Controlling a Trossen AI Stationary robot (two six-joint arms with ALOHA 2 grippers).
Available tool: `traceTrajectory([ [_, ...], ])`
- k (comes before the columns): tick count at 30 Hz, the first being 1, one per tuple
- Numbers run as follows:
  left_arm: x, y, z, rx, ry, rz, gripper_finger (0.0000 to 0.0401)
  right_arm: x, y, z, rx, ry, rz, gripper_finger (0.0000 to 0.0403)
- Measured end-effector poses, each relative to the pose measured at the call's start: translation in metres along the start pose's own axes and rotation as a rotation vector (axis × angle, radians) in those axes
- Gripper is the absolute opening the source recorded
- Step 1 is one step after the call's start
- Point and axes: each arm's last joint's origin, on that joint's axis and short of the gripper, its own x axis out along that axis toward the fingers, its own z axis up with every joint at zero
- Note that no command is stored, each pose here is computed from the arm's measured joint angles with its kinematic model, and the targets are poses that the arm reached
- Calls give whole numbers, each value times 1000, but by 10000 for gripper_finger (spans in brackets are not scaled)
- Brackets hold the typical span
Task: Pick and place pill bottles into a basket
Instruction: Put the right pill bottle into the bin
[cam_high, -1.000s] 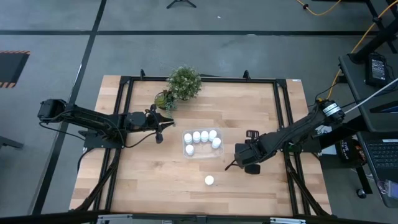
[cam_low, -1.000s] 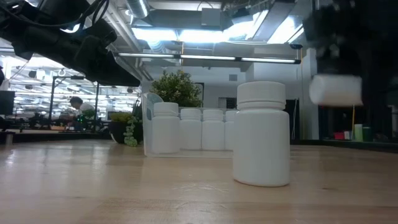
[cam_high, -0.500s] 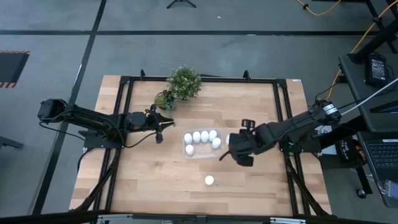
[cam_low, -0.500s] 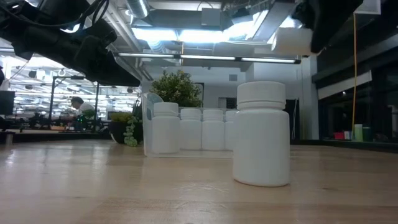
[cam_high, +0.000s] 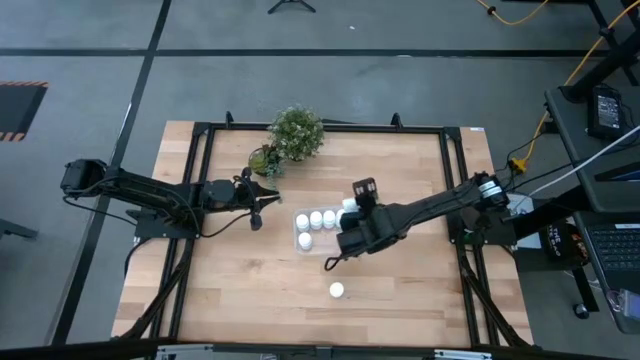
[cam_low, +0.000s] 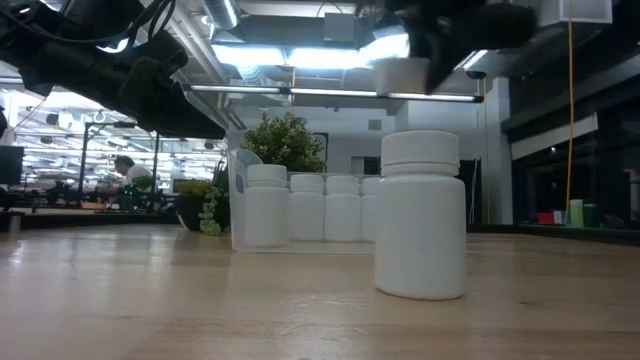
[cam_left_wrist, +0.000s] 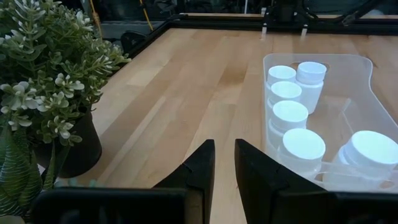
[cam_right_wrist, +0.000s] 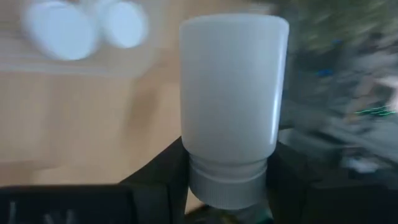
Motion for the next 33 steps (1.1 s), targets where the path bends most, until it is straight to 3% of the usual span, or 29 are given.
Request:
traceTrajectory([
  [6, 0, 0, 1, -3, -8, 1, 57, 1, -9, 9, -168, 15, -239, 155],
  [9, 0, 0, 2, -6, -21, 0, 57, 3, -11, 9, -316, 43, -280, 155],
  [14, 0, -1, 8, -26, -81, -11, 57, 3, -12, 18, -427, 23, -344, 155],
  [23, -3, -6, 24, -79, -236, -194, 58, -13, -10, 41, -631, -6, -550, 155],
  [28, -6, -8, 31, -68, -308, -264, 91, -18, -11, 49, -675, -16, -586, 155],
  [33, -8, -8, 37, -66, -370, -285, 153, -19, -12, 51, -699, -13, -598, 155],
])
